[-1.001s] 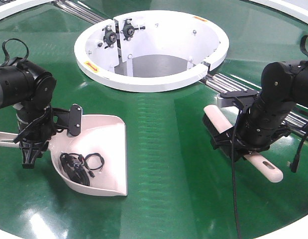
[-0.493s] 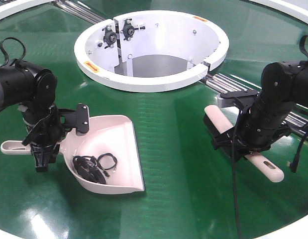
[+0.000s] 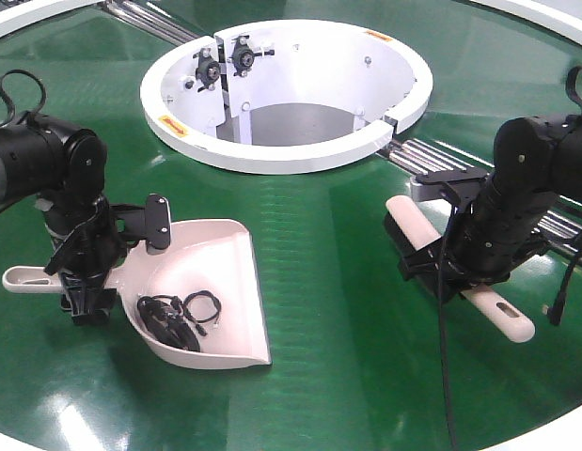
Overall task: Clean and inspect green conveyor with broom and dustpan
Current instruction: 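Set down the dustpan and brush, opening both grippers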
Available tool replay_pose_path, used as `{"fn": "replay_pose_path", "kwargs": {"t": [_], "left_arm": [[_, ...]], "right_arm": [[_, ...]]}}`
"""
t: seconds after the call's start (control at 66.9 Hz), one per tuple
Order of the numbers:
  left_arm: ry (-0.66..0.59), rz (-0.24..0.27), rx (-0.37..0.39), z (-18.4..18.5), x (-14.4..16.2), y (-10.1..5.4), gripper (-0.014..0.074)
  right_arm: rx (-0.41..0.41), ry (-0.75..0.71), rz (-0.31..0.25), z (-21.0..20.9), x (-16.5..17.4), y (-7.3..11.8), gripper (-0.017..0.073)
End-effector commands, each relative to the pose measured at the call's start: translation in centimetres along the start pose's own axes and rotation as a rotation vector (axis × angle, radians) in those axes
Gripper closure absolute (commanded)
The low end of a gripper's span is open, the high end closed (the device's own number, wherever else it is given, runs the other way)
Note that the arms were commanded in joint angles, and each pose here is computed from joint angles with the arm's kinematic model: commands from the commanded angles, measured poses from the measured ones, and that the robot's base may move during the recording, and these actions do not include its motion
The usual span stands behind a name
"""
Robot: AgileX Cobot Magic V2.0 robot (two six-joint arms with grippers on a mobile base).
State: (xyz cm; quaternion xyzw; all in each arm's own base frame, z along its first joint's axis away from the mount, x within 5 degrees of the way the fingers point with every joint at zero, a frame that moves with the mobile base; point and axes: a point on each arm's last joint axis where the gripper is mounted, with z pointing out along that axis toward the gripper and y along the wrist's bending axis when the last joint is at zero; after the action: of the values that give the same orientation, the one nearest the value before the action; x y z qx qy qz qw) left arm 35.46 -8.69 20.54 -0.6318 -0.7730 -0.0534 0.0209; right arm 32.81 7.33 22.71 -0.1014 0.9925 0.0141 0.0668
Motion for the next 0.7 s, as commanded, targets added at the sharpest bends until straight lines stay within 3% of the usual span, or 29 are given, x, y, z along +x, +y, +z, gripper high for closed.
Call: {"fn": "replay_pose_path", "kwargs": {"t": [0.0,0.269,0.598,0.687], "left_arm": [[-0.065,-0.039,-0.017,-2.5,0.0,-0.3,0.0029],[-0.076,-0.052,0.048,-2.7,-0.1,-1.0,0.0029],[-0.107,-0.056,-0.013,-4.3,0.3,-1.2,0.0029],[-0.116,-0.088,-0.028,-4.7,0.3,-1.2,0.0029]], "right_arm": [[0.007,-0.089,0.001,-2.0,-0.4,-0.2,0.0540],[0.007,-0.018,0.003,0.7,-0.9,-0.2,0.0428],[0.013,-0.017,-0.001,1.0,-1.1,-0.3,0.0086],[0.013,-0.019,-0.001,1.0,-1.1,-0.3,0.0012]]}}
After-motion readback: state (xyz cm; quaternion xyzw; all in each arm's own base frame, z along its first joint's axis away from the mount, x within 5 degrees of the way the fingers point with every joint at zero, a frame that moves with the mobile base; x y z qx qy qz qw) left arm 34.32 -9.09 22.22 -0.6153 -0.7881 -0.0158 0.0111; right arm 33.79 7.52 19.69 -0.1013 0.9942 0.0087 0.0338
